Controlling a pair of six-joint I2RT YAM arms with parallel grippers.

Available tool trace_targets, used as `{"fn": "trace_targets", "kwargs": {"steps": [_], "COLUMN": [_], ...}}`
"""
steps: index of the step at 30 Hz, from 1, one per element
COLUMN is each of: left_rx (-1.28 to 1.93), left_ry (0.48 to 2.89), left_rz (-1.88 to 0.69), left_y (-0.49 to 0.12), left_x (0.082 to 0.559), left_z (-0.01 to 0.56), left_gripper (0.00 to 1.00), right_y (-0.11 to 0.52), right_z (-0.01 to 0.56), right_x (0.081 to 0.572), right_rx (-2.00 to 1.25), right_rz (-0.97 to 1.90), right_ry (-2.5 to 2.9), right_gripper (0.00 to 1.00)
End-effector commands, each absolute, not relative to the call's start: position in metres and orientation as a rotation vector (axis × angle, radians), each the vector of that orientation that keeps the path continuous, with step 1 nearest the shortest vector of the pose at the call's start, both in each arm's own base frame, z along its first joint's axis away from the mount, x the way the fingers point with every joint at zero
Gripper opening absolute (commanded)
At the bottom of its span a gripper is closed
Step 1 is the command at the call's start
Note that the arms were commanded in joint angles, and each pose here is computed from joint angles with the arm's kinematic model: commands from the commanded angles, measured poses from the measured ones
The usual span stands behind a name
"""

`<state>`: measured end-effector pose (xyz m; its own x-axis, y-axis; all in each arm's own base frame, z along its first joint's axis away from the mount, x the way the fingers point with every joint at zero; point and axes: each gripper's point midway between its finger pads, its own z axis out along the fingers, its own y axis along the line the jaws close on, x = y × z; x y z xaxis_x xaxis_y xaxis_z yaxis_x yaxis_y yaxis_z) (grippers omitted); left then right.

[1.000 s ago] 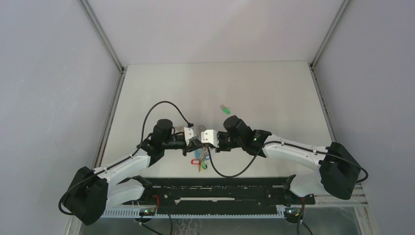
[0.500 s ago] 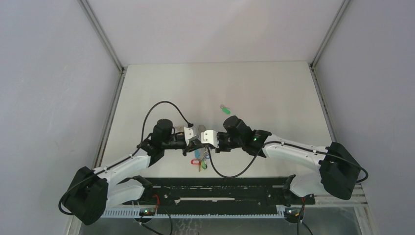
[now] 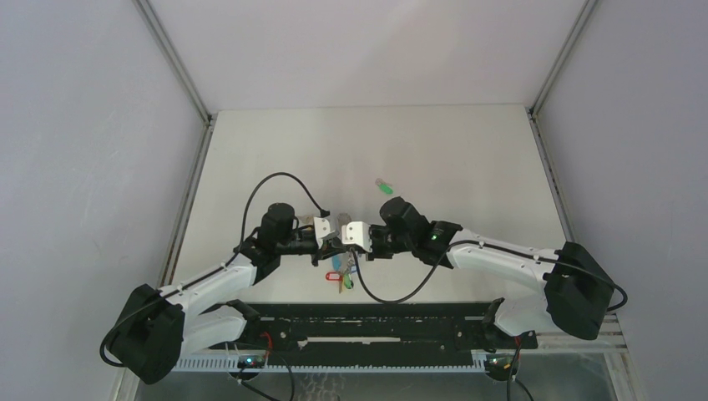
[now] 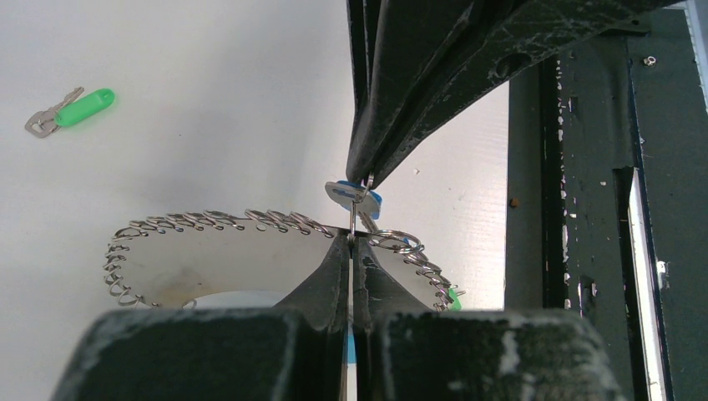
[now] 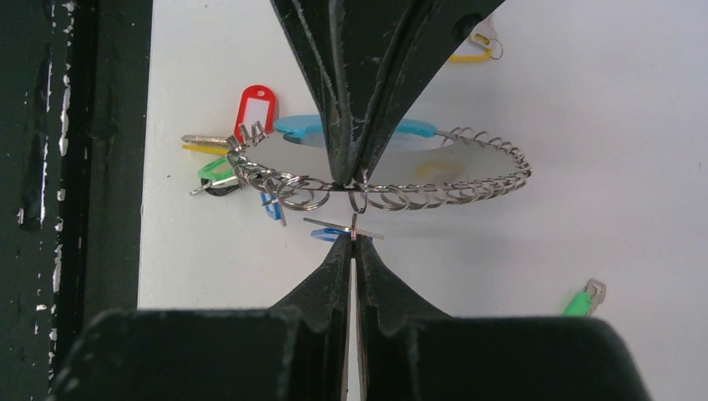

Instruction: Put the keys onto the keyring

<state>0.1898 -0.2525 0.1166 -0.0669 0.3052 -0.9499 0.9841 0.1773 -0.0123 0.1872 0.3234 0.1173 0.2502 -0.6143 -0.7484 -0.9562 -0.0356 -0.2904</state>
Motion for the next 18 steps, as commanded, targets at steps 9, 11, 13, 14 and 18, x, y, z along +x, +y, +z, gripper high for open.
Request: {"fn": "trace_targets", "kwargs": {"steps": [9, 11, 13, 14, 18], "left_rx": [1.273, 1.273, 1.274, 1.274, 1.275], "left_ry": [1.414, 1.415, 1.414, 1.413, 1.412], "left_rz": [-0.933, -0.934, -0.934, -0.933, -0.934], "left_y": [-0.2643, -0.2643, -0.2645, -0.2644, -0.2645], "left_x": [0.203, 0.2029, 0.2029, 0.2031, 0.2028], "left_z": [0.1568, 0.1567, 0.1569, 0.157, 0.1571], "left_gripper": [0.0, 0.0, 0.0, 0.0, 0.0], "right_y": [0.3422, 0.3415, 0.3412, 0.3411, 0.3408], "right_z": [0.144, 0.1427, 0.1419, 0.1418, 0.1407], "right_x": [0.1955, 0.1959, 0.1963, 0.1963, 0.1969], "right_rx": [-1.691, -1.692, -1.693, -1.692, -1.694], "right_rz": [0.563, 0.559, 0.555, 0.555, 0.554], "right_ry": [1.399, 1.406, 1.408, 1.41, 1.417], "right_gripper": [0.0, 0.0, 0.0, 0.0, 0.0]}}
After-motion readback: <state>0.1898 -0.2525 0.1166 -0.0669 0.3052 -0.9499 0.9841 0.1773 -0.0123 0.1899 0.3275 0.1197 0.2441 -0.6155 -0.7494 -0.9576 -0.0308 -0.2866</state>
